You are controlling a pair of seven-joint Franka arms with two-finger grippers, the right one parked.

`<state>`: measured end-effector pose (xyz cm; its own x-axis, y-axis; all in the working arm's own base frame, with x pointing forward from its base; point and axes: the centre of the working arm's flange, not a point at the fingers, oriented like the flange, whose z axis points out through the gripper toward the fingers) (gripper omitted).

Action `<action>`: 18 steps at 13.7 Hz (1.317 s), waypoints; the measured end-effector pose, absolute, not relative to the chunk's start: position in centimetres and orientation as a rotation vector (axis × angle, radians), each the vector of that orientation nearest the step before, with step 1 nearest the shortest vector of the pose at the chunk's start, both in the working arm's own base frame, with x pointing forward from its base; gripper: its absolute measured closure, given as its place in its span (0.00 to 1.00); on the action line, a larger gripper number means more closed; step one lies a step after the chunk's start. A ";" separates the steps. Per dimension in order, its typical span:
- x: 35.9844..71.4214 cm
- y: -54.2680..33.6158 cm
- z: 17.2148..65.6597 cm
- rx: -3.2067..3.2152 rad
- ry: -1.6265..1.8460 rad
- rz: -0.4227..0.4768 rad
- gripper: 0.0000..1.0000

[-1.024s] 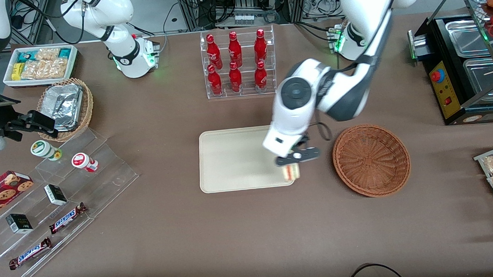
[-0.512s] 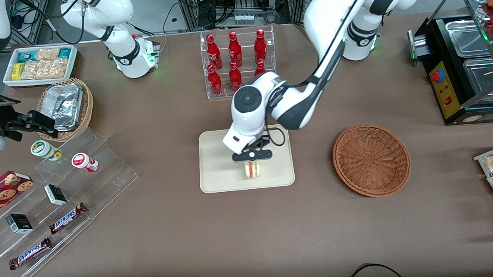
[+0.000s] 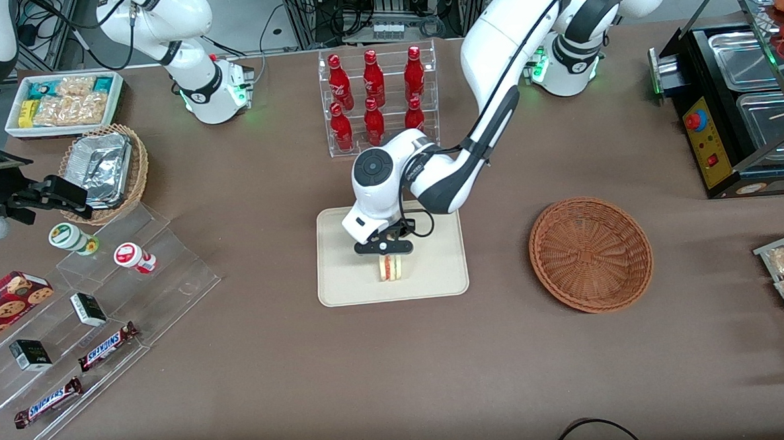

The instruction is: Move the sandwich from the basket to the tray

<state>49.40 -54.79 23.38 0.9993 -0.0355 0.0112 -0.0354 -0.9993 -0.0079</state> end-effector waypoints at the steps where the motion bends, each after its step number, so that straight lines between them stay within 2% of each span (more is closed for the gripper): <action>1: 49.3 -54.8 23.2 -3.132 0.058 -0.015 0.81; 2: 49.2 -54.9 23.0 -3.130 0.062 -0.012 0.81; 4: 48.8 -55.2 22.6 -3.124 0.073 -0.008 0.66; 10: 49.5 -55.6 24.4 -3.148 0.062 -0.053 0.04; 11: 49.9 -55.7 25.7 -3.162 0.049 -0.078 0.00; 14: 52.3 -53.9 32.1 -3.207 -0.054 -0.157 0.00; 18: 56.4 -45.9 43.1 -3.167 -0.269 -0.193 0.00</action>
